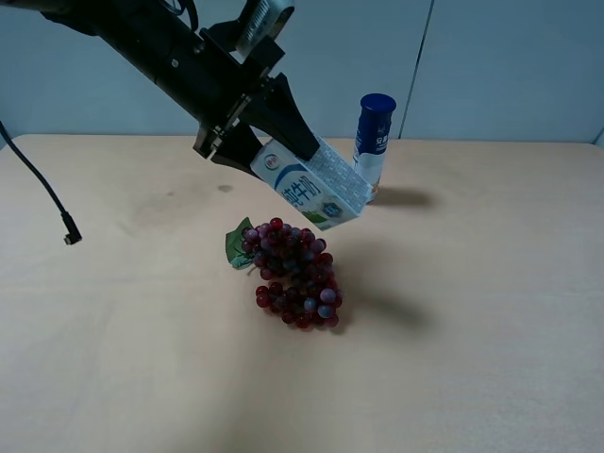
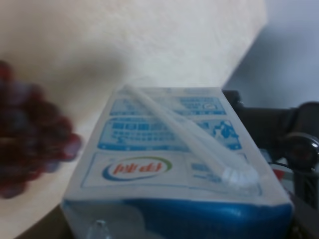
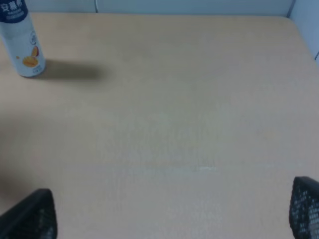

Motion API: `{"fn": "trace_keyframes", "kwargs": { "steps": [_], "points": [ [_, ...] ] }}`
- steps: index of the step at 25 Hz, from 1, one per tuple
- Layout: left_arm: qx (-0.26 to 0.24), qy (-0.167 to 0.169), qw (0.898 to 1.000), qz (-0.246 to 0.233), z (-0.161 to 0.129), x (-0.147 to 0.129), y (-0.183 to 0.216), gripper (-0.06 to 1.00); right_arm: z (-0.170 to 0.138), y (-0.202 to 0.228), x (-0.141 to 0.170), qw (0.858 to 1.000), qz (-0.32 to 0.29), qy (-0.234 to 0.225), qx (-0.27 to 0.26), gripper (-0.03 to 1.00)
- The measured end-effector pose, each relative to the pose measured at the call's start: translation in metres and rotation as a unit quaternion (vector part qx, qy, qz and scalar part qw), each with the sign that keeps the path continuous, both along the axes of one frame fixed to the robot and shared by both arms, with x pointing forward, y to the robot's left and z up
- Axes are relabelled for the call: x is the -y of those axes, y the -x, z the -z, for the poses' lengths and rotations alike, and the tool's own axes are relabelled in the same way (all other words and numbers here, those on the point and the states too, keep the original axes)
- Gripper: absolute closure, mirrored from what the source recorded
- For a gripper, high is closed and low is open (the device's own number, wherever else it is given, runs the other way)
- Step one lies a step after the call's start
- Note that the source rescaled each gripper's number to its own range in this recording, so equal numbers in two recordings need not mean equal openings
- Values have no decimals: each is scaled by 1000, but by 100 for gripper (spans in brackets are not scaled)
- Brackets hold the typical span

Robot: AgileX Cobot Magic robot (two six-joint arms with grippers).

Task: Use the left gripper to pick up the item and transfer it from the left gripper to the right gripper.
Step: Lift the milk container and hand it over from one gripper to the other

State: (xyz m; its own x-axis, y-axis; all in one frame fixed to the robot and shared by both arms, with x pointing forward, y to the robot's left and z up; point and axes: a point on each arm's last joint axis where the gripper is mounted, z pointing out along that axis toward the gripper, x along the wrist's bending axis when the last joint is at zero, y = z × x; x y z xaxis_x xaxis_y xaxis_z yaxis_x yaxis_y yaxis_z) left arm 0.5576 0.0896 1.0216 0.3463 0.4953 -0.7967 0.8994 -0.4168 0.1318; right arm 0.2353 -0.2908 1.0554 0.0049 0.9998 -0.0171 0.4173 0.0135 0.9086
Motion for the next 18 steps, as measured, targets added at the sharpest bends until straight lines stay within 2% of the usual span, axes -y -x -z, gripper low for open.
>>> {"fn": "trace_keyframes", "kwargs": {
  "steps": [8, 12, 18],
  "points": [
    [-24, 25, 999, 2, 6, 25, 17, 94, 0, 0, 0, 1000, 0, 0, 0, -3],
    [-36, 53, 998, -16, 1, 29, 16, 94, 0, 0, 0, 1000, 0, 0, 0, -3],
    [-20, 46, 997, -60, 1, 34, 14, 94, 0, 0, 0, 1000, 0, 0, 0, -3]
  ]
}}
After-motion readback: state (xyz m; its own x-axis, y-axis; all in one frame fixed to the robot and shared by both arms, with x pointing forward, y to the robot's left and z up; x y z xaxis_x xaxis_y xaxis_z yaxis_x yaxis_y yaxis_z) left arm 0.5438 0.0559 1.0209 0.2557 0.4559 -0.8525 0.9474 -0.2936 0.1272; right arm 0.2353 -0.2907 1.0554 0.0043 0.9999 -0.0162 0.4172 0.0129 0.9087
